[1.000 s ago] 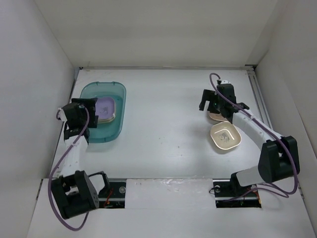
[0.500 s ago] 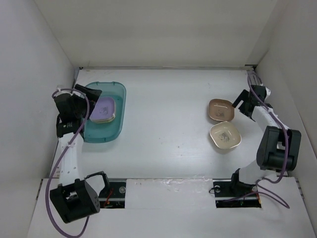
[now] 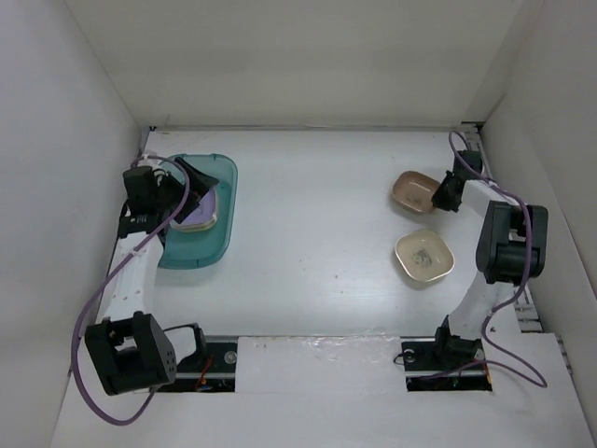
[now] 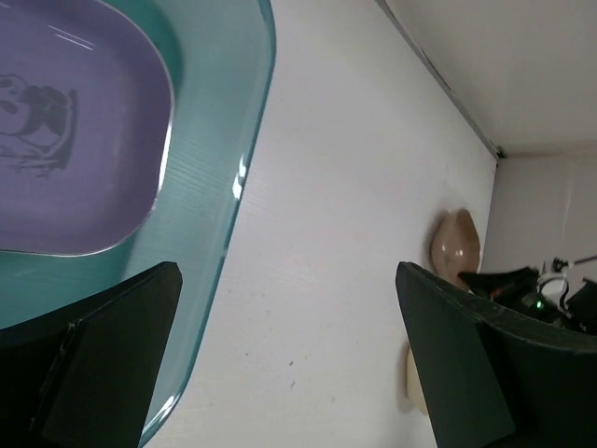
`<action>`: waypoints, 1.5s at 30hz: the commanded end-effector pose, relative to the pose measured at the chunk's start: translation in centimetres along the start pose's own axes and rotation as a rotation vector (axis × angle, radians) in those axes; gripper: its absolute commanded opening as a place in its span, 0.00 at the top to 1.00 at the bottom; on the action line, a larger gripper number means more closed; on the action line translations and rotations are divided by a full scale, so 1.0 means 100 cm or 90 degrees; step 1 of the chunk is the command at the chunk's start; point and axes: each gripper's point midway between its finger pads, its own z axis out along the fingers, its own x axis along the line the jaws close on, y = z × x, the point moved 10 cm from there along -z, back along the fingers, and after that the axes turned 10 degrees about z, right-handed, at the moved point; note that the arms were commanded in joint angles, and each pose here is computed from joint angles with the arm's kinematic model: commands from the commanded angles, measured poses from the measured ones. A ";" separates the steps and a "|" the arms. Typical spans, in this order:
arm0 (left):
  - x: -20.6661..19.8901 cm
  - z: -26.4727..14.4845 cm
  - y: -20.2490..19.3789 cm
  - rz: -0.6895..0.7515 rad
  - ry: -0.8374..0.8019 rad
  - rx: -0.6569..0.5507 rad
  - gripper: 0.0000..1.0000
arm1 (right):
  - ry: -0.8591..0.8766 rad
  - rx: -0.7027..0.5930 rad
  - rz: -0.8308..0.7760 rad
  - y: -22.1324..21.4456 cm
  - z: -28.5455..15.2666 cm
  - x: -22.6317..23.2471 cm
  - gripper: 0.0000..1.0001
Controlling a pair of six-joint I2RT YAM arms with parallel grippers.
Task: Place the plates into the plastic bin on the countertop
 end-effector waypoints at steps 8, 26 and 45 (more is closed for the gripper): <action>-0.097 0.033 -0.014 0.148 -0.109 0.082 0.00 | 0.149 -0.038 -0.070 0.003 -0.022 0.123 1.00; -0.104 0.083 -0.040 0.192 -0.085 0.167 0.08 | 0.552 0.023 -0.333 -0.158 -0.201 0.277 1.00; -0.059 0.052 0.012 0.080 0.091 0.037 1.00 | 0.404 -0.094 -0.299 -0.123 -0.200 0.247 0.00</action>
